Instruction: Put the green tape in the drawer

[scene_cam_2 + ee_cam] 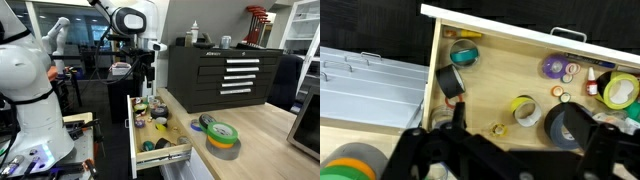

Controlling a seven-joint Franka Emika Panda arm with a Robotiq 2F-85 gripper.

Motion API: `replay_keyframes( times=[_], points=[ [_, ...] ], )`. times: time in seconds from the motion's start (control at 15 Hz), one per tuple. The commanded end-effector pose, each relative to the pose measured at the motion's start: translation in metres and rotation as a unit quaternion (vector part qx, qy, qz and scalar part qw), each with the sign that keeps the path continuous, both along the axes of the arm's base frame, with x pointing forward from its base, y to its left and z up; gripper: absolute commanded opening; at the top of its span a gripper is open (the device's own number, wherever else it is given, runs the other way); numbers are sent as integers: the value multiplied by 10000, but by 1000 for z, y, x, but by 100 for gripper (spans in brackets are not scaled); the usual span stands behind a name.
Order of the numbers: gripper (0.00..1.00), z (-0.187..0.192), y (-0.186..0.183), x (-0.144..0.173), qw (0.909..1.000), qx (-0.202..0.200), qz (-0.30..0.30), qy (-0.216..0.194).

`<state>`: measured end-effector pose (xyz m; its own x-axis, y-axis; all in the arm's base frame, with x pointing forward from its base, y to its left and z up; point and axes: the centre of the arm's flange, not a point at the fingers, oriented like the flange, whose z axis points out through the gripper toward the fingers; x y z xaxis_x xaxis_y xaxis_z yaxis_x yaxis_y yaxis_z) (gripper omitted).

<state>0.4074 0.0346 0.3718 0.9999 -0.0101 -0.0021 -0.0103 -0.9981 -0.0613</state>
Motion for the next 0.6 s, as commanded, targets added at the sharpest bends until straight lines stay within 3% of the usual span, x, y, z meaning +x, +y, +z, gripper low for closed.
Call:
replay_keyframes(
  times=[0.0,0.53],
  points=[
    [100,-6,-12,34,9990,-296,-275,-190],
    [100,-24,-61,95,9909,-994,-661,-615]
  ],
)
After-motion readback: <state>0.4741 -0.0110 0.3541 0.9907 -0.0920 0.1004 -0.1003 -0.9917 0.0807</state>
